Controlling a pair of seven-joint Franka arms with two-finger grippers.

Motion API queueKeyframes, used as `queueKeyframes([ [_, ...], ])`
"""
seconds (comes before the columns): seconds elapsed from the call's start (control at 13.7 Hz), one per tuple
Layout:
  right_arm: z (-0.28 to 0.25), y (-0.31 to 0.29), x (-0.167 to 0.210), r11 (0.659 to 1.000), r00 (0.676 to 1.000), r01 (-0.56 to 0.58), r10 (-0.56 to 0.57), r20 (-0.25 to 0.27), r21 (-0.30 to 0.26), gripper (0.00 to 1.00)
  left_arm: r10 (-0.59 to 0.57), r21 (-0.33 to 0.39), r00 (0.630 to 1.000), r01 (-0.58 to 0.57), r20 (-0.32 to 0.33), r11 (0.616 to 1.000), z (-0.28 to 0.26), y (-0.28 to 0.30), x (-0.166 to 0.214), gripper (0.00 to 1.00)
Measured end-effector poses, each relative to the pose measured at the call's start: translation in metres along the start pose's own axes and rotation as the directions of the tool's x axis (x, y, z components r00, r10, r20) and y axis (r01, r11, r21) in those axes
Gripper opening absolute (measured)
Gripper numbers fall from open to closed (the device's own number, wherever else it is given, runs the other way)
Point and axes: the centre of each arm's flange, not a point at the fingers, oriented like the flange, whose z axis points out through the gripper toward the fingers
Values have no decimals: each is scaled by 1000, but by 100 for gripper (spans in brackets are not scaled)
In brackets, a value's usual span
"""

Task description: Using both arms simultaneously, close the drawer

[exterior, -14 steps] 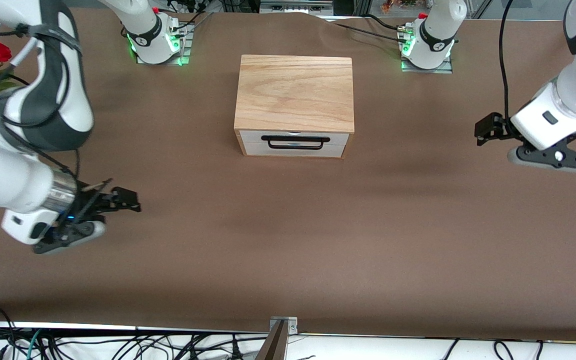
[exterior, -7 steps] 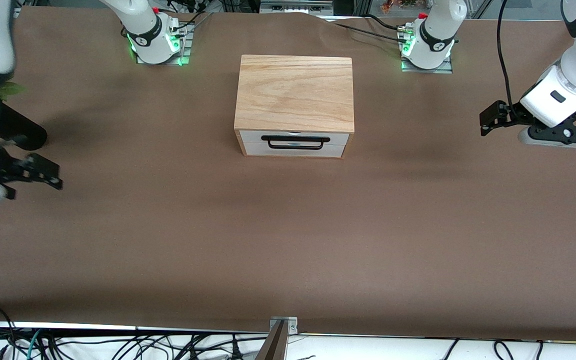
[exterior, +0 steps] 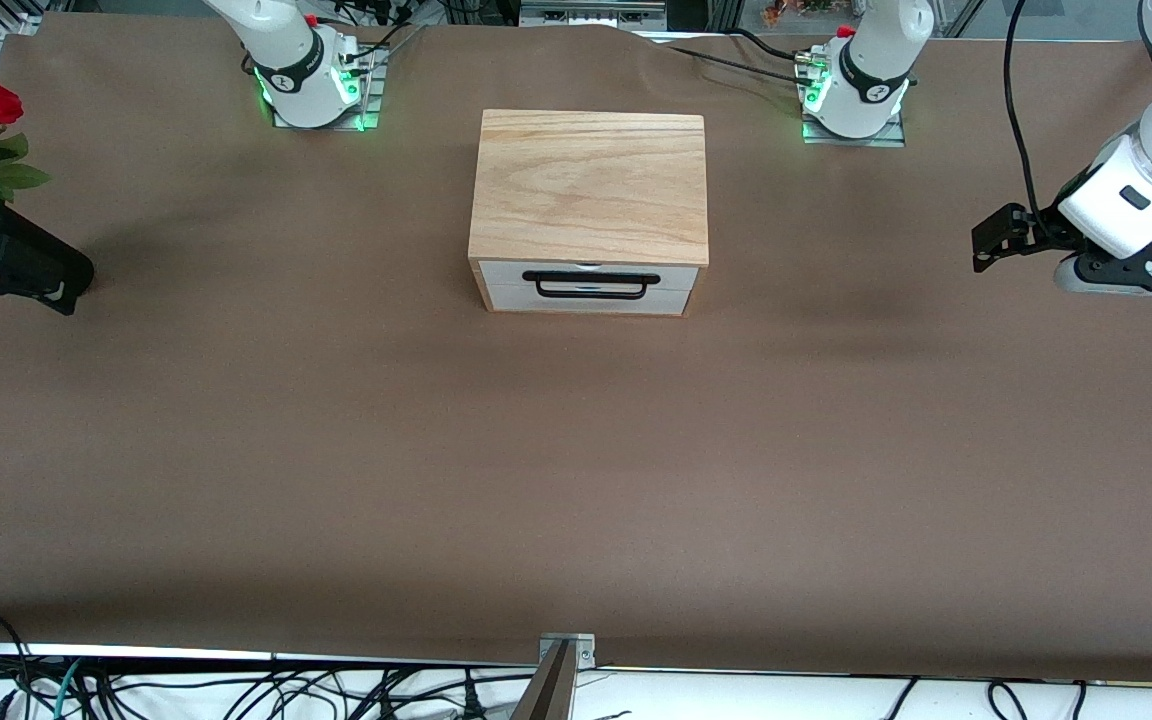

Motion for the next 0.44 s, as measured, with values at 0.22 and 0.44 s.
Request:
queueKeyframes([
  [0.22, 6, -5, -4, 999, 999, -38, 38, 37, -5, 100, 3, 0, 1000, -3, 1, 1000, 0, 2, 0, 100],
  [0.44, 11, -2, -3, 999, 998, -42, 42, 48, -7, 100, 3, -1, 1000, -3, 2, 1000, 0, 3, 0, 100],
])
